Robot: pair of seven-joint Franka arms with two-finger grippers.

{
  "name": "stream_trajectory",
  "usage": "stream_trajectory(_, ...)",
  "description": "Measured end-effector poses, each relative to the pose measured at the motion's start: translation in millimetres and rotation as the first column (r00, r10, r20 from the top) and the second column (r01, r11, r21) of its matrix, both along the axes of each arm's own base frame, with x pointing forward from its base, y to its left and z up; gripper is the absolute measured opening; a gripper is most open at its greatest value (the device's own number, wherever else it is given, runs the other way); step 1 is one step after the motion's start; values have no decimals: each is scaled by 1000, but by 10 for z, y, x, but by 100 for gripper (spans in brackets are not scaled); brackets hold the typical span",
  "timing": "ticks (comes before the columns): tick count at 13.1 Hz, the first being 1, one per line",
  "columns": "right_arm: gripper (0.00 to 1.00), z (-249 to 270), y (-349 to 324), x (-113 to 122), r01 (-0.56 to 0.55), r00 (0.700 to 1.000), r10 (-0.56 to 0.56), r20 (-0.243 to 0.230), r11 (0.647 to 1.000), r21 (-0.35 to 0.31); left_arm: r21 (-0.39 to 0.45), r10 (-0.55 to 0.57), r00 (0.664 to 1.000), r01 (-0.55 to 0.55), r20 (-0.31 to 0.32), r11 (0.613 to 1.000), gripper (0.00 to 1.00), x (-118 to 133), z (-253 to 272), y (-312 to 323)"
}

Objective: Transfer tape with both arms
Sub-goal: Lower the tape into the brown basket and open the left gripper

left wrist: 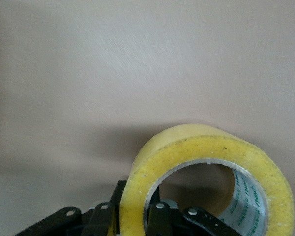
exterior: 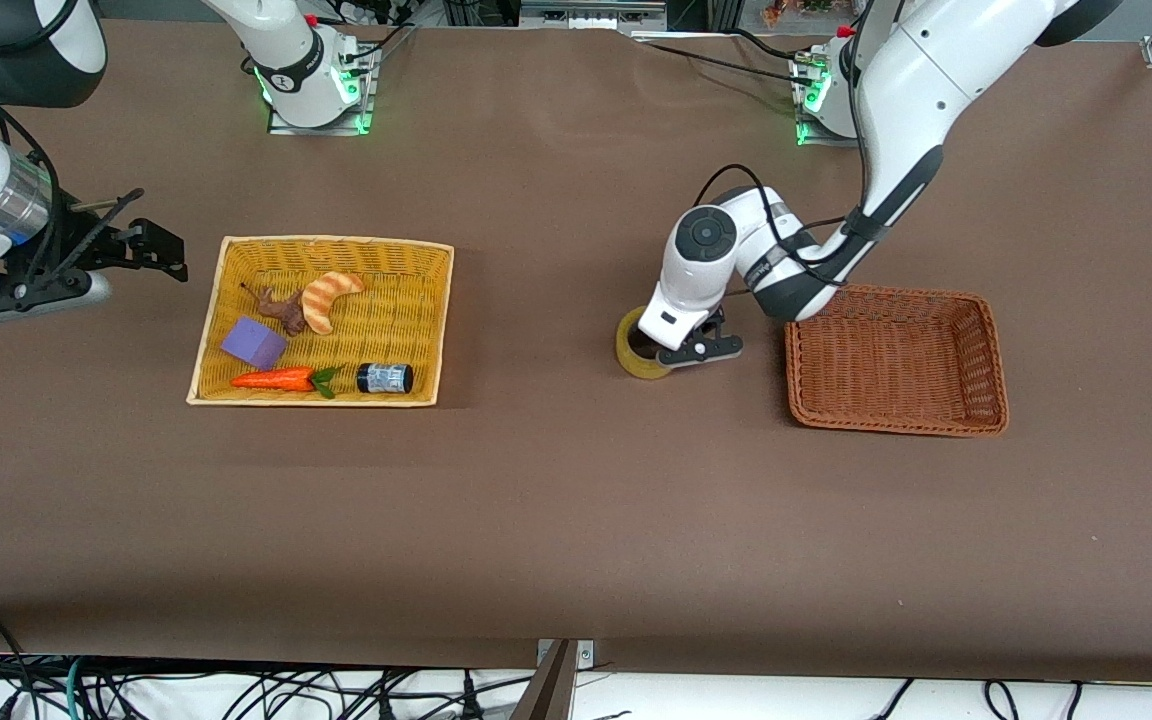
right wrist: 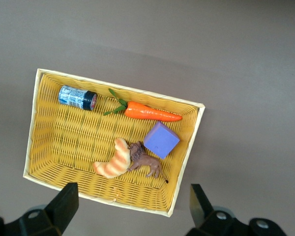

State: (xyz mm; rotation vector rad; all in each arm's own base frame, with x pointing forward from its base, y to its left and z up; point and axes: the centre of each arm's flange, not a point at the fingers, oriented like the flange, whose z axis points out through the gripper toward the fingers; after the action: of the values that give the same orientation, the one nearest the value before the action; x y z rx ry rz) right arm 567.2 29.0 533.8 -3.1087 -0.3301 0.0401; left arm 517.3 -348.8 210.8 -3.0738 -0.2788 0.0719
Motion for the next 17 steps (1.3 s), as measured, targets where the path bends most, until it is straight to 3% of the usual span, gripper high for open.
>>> stream_trajectory(3, 100, -8, 3, -12, 1, 1000, -1, 0, 1000, 0, 67, -156, 977, 167, -146, 984, 22, 513, 647, 370)
stream_trajectory(6, 100, -28, 6, -17, 0, 1000, 0, -4, 1000, -1, 82, -301, 936, 320, -182, 944, 22, 853, 951, 963)
stream_trajectory(9, 100, -29, 7, -19, 0, 1000, 0, -4, 1000, -2, 16, -381, 892, 396, -243, 918, 22, 1140, 841, 1885)
stream_trajectory(13, 100, -29, 11, -20, -2, 1000, 2, -4, 1000, -3, -117, -474, 847, 459, -240, 881, 22, 1329, 682, 3041)
stream_trajectory(17, 100, -32, 10, -21, -2, 1000, 2, -5, 1000, -5, -123, -510, 833, 495, -213, 860, 22, 1217, 376, 3093)
